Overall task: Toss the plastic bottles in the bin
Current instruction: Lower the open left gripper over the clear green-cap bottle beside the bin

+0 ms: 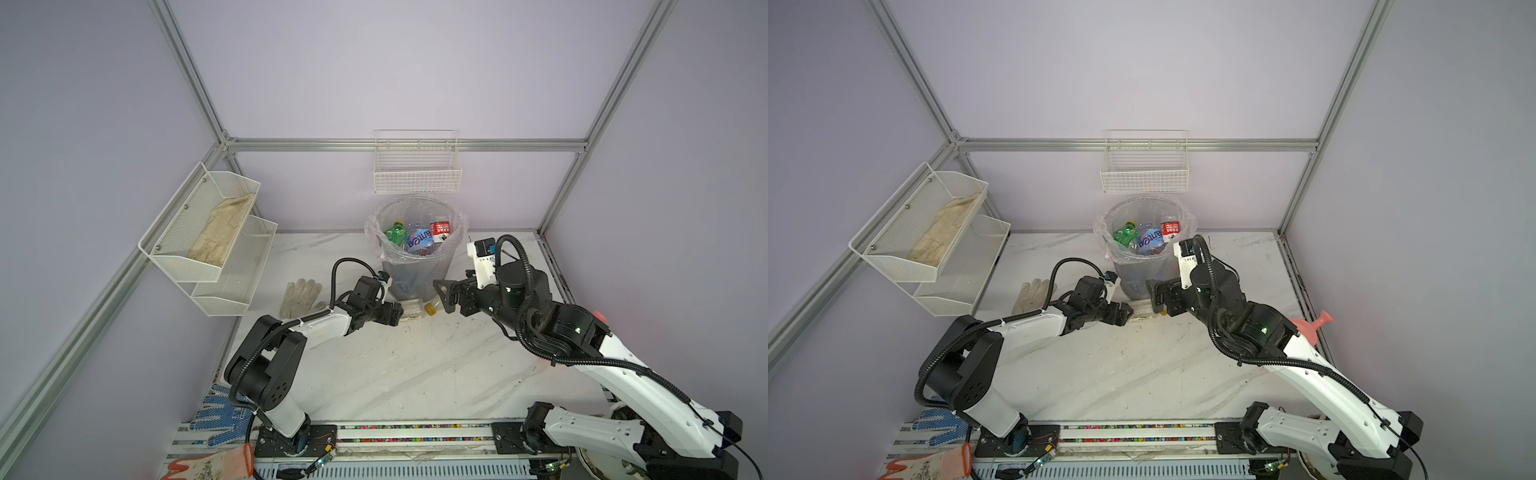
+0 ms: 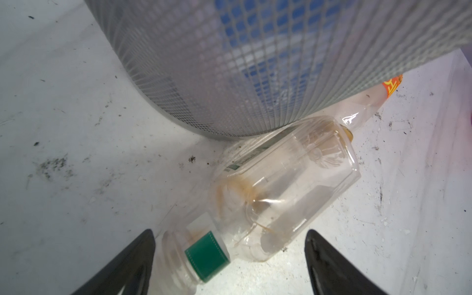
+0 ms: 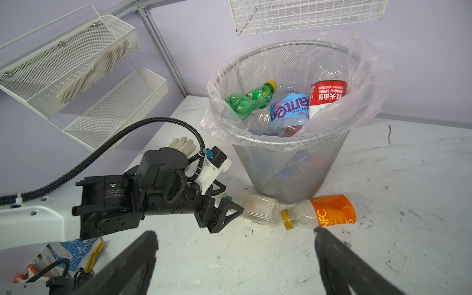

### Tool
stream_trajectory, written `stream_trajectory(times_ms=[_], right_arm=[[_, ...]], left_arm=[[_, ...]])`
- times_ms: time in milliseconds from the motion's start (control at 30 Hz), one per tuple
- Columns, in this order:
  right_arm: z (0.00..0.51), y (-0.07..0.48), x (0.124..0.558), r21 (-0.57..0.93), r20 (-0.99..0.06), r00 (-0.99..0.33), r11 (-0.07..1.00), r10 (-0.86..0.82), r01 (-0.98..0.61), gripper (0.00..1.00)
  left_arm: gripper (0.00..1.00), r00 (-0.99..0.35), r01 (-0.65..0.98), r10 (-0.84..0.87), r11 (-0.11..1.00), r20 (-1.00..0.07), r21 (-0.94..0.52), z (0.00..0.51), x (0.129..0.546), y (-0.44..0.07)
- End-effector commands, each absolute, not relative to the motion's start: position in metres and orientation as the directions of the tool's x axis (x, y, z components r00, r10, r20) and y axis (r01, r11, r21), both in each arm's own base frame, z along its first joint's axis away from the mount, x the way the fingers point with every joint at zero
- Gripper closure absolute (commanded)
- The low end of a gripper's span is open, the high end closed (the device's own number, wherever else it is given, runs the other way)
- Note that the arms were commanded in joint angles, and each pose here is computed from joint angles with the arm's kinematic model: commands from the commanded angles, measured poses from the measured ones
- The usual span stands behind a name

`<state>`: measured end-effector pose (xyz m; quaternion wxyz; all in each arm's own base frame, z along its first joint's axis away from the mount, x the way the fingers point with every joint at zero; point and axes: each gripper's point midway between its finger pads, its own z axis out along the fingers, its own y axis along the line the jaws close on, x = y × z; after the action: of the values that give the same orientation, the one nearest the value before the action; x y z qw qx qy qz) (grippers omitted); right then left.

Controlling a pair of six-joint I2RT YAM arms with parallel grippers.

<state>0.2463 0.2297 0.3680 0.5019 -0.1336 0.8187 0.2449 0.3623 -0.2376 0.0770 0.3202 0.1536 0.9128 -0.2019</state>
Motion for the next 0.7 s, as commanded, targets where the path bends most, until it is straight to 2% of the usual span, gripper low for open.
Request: stream_trajectory(times_ms=[0, 300, 667], right_arm=[[0.37, 0.23, 0.245, 0.276, -0.89, -0.454, 0.839, 0.039, -0.468, 0.02], [0.369, 0.23, 0.246, 0.271, -0.89, -0.455, 0.844, 0.036, -0.463, 0.02], [0.373, 0.232, 0.246, 0.276, -0.891, -0.453, 0.839, 0.04, -0.469, 0.03]], left_arm=[[0.1, -0.673, 0.482, 0.136, 0.826, -0.727, -0.292, 0.117, 0.386, -0.26], [0.11, -0.707, 0.507, 0.156, 0.791, -0.689, -0.341, 0.105, 0.364, -0.267], [0.11, -0.733, 0.543, 0.226, 0.763, -0.642, -0.352, 0.092, 0.304, -0.29]])
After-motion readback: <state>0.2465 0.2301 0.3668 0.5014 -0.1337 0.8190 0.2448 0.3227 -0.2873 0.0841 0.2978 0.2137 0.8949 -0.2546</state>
